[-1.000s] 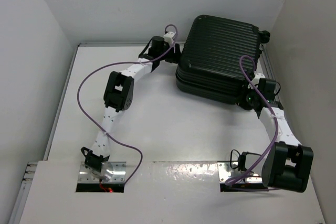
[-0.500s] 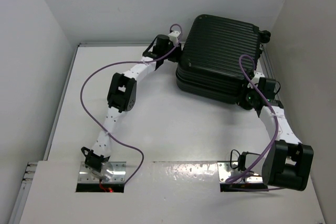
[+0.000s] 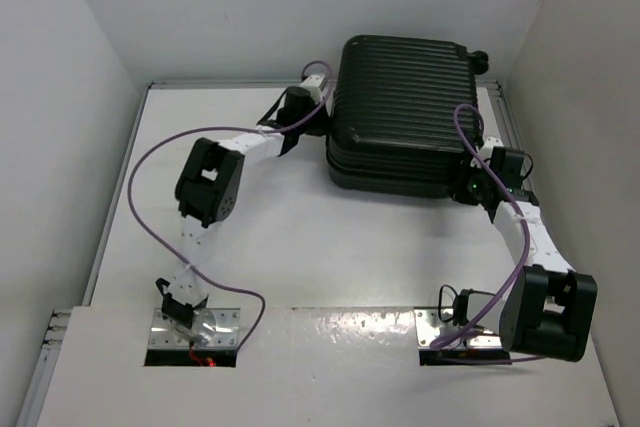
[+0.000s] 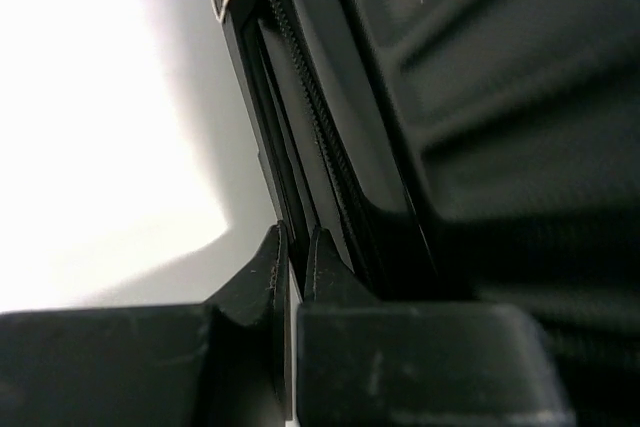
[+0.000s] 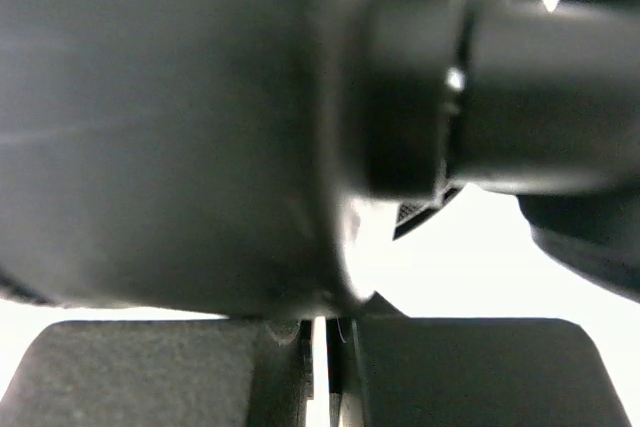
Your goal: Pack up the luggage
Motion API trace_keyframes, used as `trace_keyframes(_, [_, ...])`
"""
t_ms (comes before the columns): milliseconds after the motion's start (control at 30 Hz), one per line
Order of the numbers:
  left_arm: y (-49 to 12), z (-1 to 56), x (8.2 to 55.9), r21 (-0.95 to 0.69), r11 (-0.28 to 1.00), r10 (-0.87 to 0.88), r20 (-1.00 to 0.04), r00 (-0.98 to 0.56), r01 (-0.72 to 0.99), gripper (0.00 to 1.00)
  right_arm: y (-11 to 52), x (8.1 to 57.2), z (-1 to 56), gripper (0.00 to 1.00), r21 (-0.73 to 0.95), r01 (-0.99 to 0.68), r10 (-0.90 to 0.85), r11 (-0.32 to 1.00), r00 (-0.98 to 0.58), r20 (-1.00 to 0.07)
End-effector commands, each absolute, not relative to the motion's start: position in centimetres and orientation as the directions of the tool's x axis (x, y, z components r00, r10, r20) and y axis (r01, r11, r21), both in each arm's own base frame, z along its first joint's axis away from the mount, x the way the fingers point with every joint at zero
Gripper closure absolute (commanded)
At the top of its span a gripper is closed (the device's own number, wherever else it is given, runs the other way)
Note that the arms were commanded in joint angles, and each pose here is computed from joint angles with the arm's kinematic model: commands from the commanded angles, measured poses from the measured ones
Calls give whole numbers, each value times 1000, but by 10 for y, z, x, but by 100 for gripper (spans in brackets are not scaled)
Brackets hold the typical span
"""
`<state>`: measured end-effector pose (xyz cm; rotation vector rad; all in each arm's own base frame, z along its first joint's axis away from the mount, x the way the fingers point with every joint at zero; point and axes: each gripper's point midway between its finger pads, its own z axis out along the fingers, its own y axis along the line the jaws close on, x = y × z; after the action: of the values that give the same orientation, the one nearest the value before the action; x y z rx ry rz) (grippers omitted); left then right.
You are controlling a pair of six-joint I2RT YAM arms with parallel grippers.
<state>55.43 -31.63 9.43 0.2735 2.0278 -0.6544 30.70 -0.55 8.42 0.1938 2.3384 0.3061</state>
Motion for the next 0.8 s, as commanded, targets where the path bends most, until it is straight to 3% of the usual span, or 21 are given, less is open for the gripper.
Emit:
trace_keyframes(0, [-279, 54, 481, -433, 870, -122, -650, -750, 234, 100, 25, 340, 112, 100, 313, -101, 187, 944, -618, -763])
trace_keyframes(133, [-203, 42, 467, -471, 877, -373, -540, -755, -96, 100, 42, 347, 108, 100, 331, -131, 185, 935, -616, -766])
trace_keyframes(300, [-181, 62, 438, -543, 801, -540, -474, -695, -253, 100, 67, 360, 102, 100, 345, -188, 166, 920, -609, -776])
trace_keyframes(533, [-259, 82, 424, -677, 697, -585, -346, -734, -237, 100, 111, 354, 100, 100, 366, -284, 134, 886, -600, -789])
trace_keyframes(767, [-336, 110, 435, -792, 549, -649, -203, -733, -266, 100, 138, 333, 105, 100, 346, -272, 157, 898, -535, -830])
